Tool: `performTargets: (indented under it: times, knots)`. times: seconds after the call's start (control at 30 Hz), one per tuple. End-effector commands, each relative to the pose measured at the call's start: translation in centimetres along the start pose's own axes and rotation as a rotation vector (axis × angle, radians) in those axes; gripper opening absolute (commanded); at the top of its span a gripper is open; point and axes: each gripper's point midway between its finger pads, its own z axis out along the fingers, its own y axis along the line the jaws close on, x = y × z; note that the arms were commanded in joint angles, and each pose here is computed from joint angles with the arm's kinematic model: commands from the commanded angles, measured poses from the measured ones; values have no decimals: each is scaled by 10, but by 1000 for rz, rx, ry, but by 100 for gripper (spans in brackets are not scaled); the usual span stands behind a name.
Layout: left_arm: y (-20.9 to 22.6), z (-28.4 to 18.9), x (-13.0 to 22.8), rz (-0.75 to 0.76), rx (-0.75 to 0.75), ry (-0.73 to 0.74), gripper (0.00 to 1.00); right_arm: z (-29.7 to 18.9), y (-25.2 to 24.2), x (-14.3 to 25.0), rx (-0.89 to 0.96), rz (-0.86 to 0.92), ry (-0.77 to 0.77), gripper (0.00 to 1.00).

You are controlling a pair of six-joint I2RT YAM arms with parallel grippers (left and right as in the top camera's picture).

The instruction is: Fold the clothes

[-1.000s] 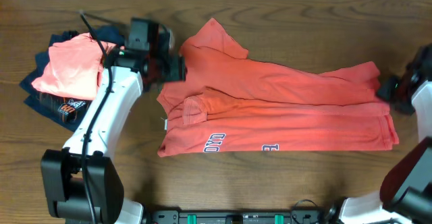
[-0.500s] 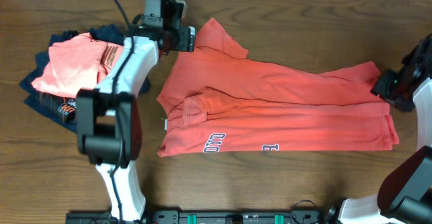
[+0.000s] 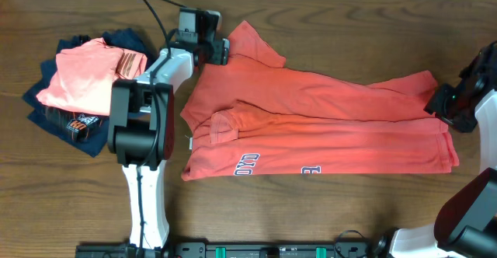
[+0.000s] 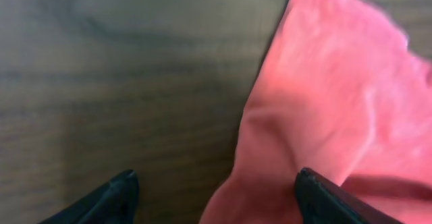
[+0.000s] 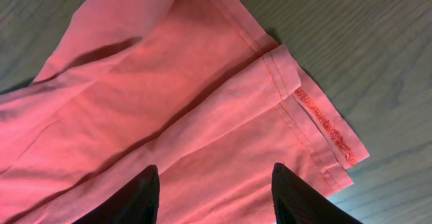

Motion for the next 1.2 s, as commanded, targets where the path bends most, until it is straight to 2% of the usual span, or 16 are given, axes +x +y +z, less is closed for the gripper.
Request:
performTargets:
  times: [0.0, 0.1, 0.13, 0.17, 0.2, 0.37, 0.47, 0.63, 0.8, 0.97, 1.17]
  knots:
    - [-17, 13, 12, 27, 36, 36, 68, 1, 4, 2, -5, -23, 8, 52]
    - [-22, 13, 6, 39, 41, 17, 35, 1, 4, 1, -6, -22, 6, 48]
    - [-22, 12, 3, 37, 41, 10, 19, 1, 4, 2, -5, -22, 6, 46]
    - [-22, 12, 0, 29, 41, 5, 9, 1, 4, 2, -6, -23, 6, 45]
    - [-22, 11, -3, 15, 41, -1, 6, 1, 4, 2, -5, -23, 7, 44]
    - [-24, -1, -11, -4, 42, 22, 6, 2, 4, 2, -5, -23, 8, 31]
    - [-27, -18, -20, -48, 44, 20, 6, 6, 5, 3, -3, -27, 20, 29]
    - [-45, -60, -37, -129, 124, 19, 6, 27, 15, -7, -11, -75, 7, 40]
    - [-51, -86, -27, -155, 129, 89, 6, 51, 30, -38, -23, -87, -42, 46]
    - [-52, -89, -5, -176, 121, 179, 7, 89, 34, -69, -14, -21, -106, 47]
    - [-52, -90, 1, -182, 119, 203, 6, 116, 34, -94, -4, 28, -196, 47]
